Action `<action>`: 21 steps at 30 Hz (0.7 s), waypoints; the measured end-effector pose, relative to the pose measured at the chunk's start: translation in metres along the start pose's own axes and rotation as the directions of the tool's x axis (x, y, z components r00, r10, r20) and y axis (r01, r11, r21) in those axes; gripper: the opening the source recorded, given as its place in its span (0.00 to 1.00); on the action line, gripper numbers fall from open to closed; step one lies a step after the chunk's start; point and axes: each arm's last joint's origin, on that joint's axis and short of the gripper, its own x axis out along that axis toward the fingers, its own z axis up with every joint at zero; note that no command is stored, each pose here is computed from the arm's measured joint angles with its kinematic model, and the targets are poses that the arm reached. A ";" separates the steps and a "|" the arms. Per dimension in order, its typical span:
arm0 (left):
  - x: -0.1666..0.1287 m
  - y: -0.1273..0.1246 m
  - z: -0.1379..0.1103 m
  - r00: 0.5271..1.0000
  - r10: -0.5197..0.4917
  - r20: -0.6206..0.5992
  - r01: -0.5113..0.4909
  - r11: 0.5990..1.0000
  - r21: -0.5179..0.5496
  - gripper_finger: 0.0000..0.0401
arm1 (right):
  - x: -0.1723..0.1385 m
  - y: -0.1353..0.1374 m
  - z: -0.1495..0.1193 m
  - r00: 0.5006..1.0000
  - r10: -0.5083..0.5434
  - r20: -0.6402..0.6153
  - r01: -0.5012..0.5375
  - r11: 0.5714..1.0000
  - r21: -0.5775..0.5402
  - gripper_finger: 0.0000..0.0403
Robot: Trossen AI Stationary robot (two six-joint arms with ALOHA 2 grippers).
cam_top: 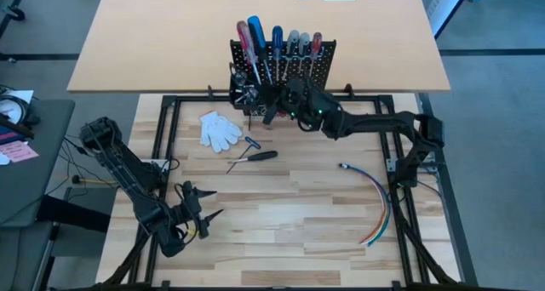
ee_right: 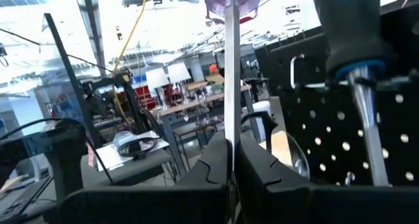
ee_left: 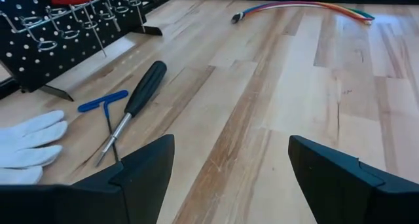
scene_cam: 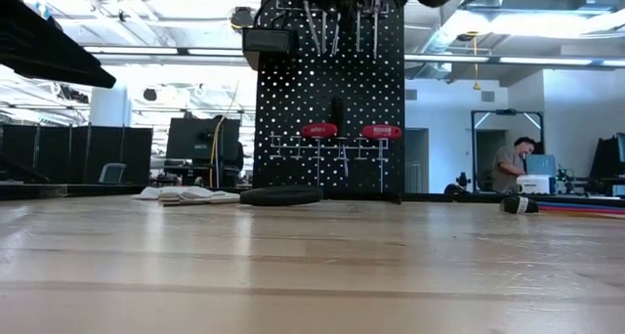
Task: Hang tools onto peg board
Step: Hang the transparent red screwdriver in the peg board
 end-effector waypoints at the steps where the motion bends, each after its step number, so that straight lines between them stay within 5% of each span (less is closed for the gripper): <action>1: 0.000 0.000 0.000 1.000 0.000 0.000 0.000 1.000 0.000 0.74 | 0.002 0.000 0.003 1.000 -0.002 -0.004 0.002 1.000 -0.003 0.04; 9: 0.000 0.000 0.000 1.000 0.000 0.000 0.000 1.000 0.000 0.74 | 0.006 -0.006 0.009 1.000 -0.019 0.004 0.019 1.000 0.007 0.04; 21: 0.001 0.000 0.000 1.000 0.004 0.001 -0.004 1.000 0.000 0.74 | 0.037 -0.004 -0.020 1.000 -0.014 0.016 0.014 1.000 -0.026 0.04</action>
